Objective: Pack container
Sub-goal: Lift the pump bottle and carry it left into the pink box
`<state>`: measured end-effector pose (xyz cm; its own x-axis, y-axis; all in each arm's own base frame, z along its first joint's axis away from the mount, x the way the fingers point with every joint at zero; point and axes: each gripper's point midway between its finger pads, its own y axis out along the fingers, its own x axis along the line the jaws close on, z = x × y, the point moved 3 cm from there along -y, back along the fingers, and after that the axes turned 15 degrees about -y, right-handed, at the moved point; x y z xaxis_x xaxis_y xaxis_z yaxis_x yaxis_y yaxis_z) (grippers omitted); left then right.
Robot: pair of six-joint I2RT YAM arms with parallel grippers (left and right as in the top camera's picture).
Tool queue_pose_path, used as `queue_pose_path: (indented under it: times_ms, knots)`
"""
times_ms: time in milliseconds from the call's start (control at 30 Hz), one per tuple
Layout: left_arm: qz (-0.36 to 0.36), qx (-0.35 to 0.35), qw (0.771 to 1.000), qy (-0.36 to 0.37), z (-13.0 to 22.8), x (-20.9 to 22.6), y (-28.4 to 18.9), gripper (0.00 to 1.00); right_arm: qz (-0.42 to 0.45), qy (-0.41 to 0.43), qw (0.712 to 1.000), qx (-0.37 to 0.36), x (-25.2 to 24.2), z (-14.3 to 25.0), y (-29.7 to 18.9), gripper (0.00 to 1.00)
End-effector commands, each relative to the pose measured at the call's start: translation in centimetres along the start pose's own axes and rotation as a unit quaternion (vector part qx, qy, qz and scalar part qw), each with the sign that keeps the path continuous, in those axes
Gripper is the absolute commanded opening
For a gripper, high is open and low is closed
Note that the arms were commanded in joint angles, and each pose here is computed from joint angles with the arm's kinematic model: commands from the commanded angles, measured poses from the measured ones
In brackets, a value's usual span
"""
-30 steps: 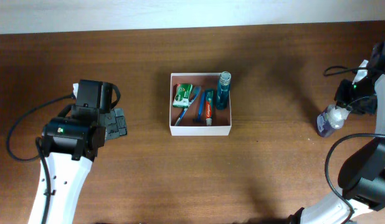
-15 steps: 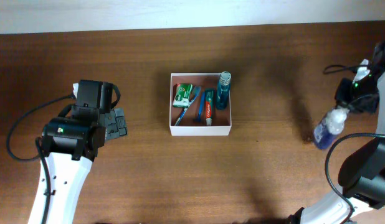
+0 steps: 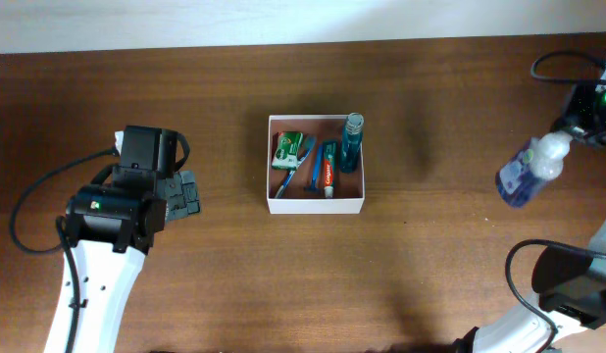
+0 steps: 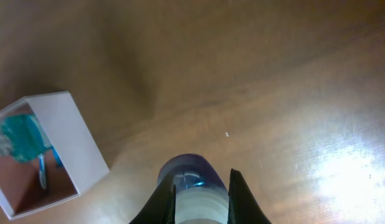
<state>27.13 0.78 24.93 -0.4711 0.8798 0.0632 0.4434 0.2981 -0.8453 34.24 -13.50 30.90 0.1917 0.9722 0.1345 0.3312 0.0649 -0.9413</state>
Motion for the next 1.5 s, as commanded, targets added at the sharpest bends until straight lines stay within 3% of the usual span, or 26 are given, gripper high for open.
queue_pose_path:
  times_ms: [0, 433, 767, 1000, 1167, 1467]
  knots:
    - [-0.007, 0.0, 1.0, -0.006, 0.0, 0.2, 0.2, 0.99, -0.052, -0.027, 0.998, -0.037, 3.4, -0.5, -1.9, 0.13]
    - [-0.007, 0.0, 1.0, -0.006, 0.0, 0.2, 0.2, 0.99, -0.132, -0.16, 0.978, -0.01, 15.3, 0.7, -0.9, 0.13]
    - [-0.007, 0.0, 1.0, -0.006, 0.0, 0.2, 0.2, 0.99, -0.065, -0.14, 0.988, -0.024, 20.0, 1.0, -0.1, 0.13]
    - [-0.007, 0.0, 1.0, -0.006, 0.0, 0.2, 0.2, 0.99, -0.087, -0.152, 0.983, -0.048, 24.6, 1.1, 0.4, 0.13]
    - [-0.007, 0.0, 1.0, -0.006, 0.0, 0.2, 0.2, 0.99, -0.035, -0.145, 0.988, -0.04, 25.5, 2.0, 2.6, 0.12]
    - [-0.007, 0.0, 1.0, -0.006, 0.0, 0.2, 0.2, 0.99, -0.033, -0.171, 0.985, -0.019, 27.6, 3.5, 6.6, 0.07]
